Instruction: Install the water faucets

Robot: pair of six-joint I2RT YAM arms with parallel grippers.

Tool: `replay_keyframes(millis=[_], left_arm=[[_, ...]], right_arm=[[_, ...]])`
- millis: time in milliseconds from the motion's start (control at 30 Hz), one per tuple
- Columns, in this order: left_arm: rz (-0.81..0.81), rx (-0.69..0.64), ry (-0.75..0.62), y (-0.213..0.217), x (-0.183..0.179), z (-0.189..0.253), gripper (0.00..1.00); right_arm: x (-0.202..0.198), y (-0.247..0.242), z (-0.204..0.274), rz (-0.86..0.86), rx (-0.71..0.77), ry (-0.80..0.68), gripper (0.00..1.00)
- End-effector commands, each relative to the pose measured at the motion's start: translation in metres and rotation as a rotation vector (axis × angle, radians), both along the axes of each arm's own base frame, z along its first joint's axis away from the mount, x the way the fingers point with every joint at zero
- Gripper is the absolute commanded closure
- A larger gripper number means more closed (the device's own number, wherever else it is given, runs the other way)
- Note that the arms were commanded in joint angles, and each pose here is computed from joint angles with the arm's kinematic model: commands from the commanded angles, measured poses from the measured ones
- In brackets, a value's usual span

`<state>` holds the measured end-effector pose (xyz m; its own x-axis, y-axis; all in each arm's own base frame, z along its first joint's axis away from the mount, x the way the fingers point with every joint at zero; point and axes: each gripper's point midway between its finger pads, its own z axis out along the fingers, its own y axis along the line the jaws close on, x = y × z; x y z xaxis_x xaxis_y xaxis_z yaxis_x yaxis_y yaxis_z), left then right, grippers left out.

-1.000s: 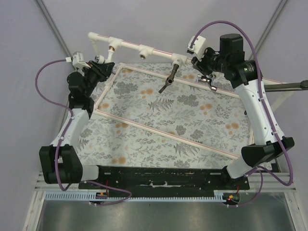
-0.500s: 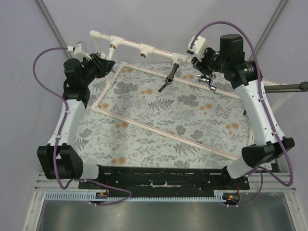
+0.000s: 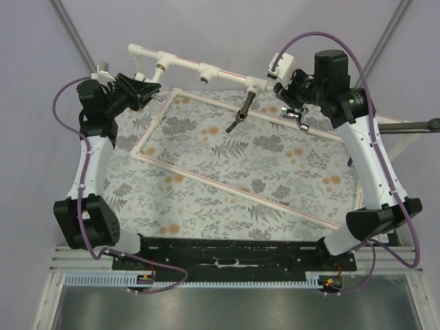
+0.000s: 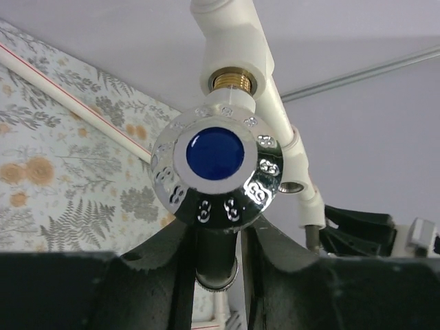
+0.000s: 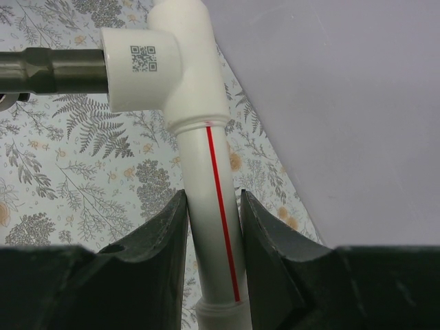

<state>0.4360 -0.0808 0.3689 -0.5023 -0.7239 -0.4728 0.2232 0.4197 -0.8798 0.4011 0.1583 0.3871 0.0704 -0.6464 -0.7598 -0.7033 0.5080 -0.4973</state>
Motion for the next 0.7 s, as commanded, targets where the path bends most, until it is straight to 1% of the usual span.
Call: replay_keyframes(millis=[0, 67, 200, 667], left_arm=[[-0.011, -0.189, 0.041, 0.008, -0.002, 0.032, 0.98], [-0.021, -0.251, 0.080, 0.011, -0.001, 0.034, 0.98], [-0.050, -0.323, 0.087, 0.010, -0.001, 0.044, 0.98], [0.001, -0.335, 0.121, 0.015, 0.009, 0.025, 0.98]], right_arm=[[-0.040, 0.004, -0.030, 0.030, 0.007, 0.181, 1.00], [-0.041, 0.004, -0.030, 0.033, 0.007, 0.181, 1.00], [-0.042, 0.003, -0.028, 0.032, 0.008, 0.176, 1.00], [-0.047, 0.008, -0.027, 0.059, 0.025, 0.179, 1.00]])
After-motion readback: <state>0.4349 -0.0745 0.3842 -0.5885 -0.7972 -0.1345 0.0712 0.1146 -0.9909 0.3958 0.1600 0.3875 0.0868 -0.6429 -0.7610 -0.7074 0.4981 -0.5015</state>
